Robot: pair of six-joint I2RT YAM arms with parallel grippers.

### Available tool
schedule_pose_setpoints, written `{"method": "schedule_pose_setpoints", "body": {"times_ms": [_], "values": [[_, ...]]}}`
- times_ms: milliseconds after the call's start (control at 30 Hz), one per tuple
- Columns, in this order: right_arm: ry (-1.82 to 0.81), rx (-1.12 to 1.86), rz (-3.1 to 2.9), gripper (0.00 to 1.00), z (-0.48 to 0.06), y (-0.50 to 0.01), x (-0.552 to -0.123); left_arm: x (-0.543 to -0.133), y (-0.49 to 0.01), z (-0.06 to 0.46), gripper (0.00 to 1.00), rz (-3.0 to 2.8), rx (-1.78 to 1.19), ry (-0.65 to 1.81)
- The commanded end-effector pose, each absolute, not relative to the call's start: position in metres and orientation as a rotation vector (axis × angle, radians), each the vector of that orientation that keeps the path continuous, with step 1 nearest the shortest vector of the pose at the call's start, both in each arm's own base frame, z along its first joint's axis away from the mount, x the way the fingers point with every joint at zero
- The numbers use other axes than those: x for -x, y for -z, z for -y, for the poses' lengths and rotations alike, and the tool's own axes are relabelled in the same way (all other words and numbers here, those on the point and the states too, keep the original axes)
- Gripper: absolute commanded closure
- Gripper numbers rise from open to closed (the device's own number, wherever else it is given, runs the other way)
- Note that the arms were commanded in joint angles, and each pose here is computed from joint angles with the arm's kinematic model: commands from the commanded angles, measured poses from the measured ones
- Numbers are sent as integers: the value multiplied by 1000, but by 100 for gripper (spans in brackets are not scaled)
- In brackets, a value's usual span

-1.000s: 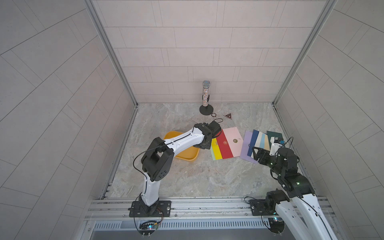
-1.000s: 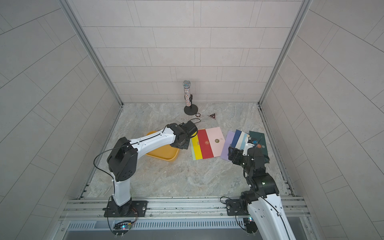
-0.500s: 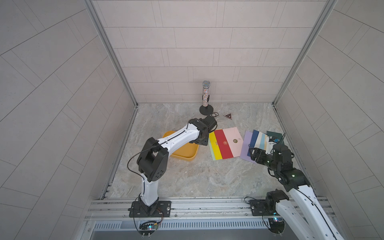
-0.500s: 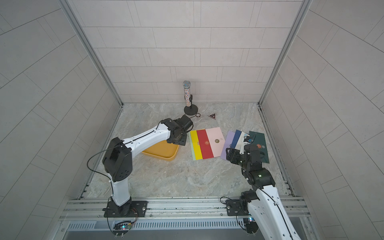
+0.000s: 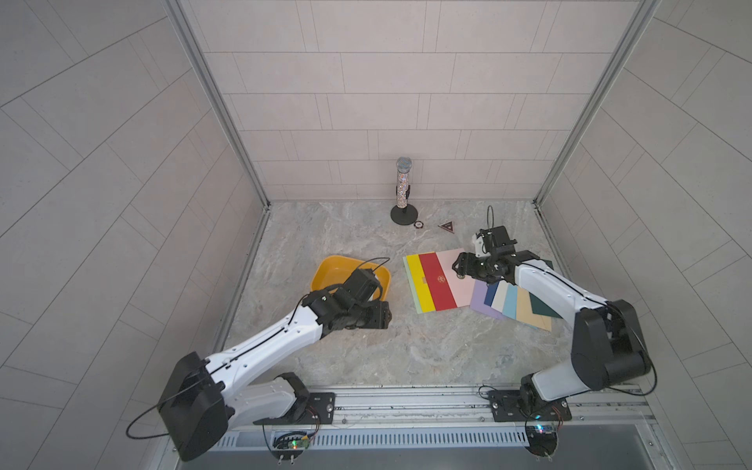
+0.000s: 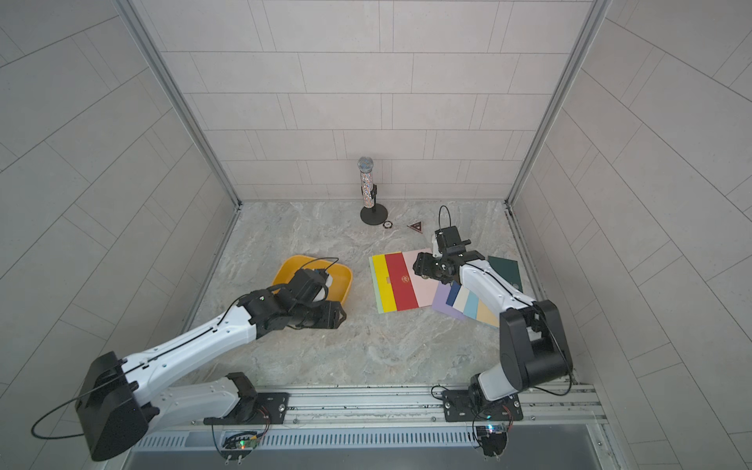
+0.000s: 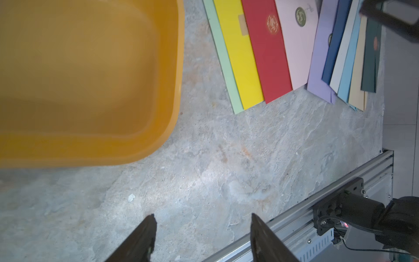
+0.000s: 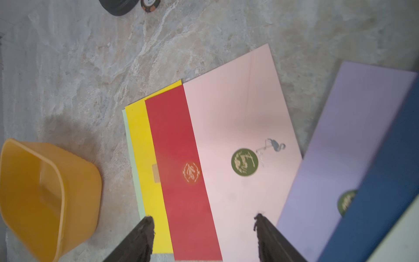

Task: Put the sealed envelopes into the storage box
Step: Move the envelope to the center of the board.

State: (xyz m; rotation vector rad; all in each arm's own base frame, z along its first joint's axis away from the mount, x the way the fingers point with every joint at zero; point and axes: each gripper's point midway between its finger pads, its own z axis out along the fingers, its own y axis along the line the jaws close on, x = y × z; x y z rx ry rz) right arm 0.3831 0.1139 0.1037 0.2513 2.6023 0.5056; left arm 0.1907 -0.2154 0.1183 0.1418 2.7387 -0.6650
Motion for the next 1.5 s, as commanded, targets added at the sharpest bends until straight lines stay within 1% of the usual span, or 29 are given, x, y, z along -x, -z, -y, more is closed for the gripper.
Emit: {"method": "schedule_pose_setpoints", "body": {"times_ms": [0, 67, 133, 267, 467, 600, 667, 733, 767, 867, 967, 1100, 1167, 1467], "values": [[-476, -277, -2676, 28, -120, -79, -404, -186, -129, 220, 29, -2676, -97, 776], [-465, -282, -2705, 31, -127, -66, -416, -183, -127, 217, 29, -2672, -94, 784], [-433, -241, -2732, 31, -137, -57, -421, -180, -124, 216, 29, -2680, -100, 783], [-228, -176, -2824, 31, -142, -32, -418, -177, -121, 212, 29, -2679, -97, 776], [81, -69, -2852, 26, -142, -18, -402, -175, -117, 206, 29, -2680, -90, 754], [188, -9, -2862, 20, -146, -14, -394, -173, -118, 204, 29, -2681, -92, 747], [178, 8, -2880, 16, -151, -11, -389, -173, -118, 202, 29, -2682, -95, 739], [186, 16, -2901, 9, -155, -6, -385, -173, -118, 202, 29, -2684, -97, 734], [195, 18, -2923, 8, -156, -3, -381, -173, -119, 202, 29, -2683, -102, 736], [204, 34, -2991, 9, -161, 4, -371, -173, -120, 202, 28, -2678, -101, 738], [116, 37, -3033, 11, -172, 8, -357, -174, -120, 201, 28, -2677, -97, 730], [-65, -21, -3068, 13, -187, 9, -337, -175, -117, 201, 28, -2687, -88, 719], [-103, -31, -3083, 15, -192, 11, -326, -175, -116, 202, 28, -2689, -85, 721], [16, 75, -3072, 15, -212, 18, -258, -173, -111, 201, 28, -2706, -65, 718]]}}
